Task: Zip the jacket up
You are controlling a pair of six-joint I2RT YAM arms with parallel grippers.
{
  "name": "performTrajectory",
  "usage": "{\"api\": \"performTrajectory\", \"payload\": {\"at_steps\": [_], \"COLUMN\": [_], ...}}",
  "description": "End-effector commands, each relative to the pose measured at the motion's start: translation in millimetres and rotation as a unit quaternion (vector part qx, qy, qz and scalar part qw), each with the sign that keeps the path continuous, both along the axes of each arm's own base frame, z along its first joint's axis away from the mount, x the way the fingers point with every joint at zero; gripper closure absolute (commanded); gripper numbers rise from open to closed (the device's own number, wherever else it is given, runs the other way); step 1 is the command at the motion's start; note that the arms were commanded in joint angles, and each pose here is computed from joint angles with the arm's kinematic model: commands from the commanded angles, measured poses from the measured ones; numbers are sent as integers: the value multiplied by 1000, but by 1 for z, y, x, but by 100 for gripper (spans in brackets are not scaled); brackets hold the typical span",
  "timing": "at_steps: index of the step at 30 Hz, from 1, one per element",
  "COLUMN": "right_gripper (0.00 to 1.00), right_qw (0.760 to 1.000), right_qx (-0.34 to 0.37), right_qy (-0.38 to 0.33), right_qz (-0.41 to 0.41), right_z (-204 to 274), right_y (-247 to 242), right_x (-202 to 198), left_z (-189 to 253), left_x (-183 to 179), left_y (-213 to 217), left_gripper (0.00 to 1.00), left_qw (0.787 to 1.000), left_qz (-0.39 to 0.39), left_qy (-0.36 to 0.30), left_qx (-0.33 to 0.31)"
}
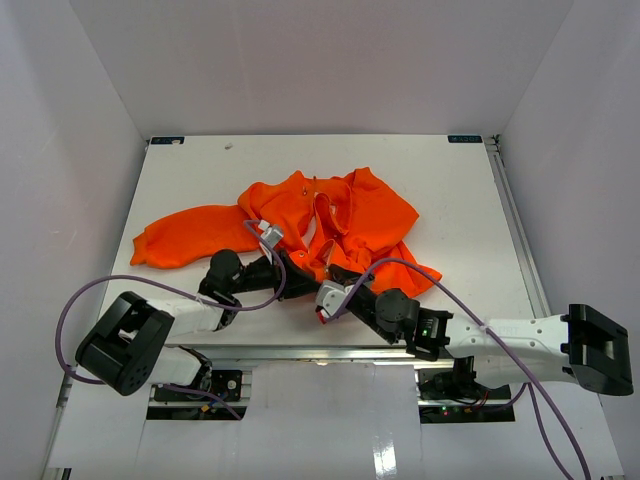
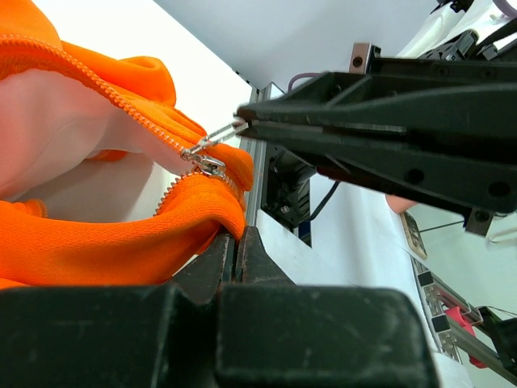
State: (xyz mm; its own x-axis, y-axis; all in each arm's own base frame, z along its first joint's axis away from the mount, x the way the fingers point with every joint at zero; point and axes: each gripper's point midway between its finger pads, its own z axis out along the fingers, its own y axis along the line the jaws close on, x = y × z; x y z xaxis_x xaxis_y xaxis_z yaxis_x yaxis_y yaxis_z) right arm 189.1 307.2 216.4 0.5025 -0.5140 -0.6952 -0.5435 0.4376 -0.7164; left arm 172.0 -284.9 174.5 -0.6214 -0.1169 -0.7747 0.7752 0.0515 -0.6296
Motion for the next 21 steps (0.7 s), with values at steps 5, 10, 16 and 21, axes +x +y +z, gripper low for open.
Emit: {"api": "performTrajectory", "payload": {"at_steps": [5, 10, 16, 21], "right_gripper": [92, 92, 92, 92], "right_qw": [992, 991, 991, 990], "right_qx": [115, 118, 113, 110], "right_qy": [7, 42, 71, 90], "right_qz": [-48, -35, -20, -18], "right_z": [62, 58, 48, 39], "right_y": [-3, 6, 23, 34], "right_x": [45, 69, 91, 114], "left_z": [7, 0, -5, -9], "left_x": [-22, -29, -33, -39], "left_y": [6, 9, 11, 14], "left_gripper": [100, 100, 100, 100], "left_qw": [999, 999, 999, 999], "left_qz": [-27, -33, -37, -38], "left_qy": [-21, -14, -7, 2], "left_qx": [-22, -21, -21, -18]}}
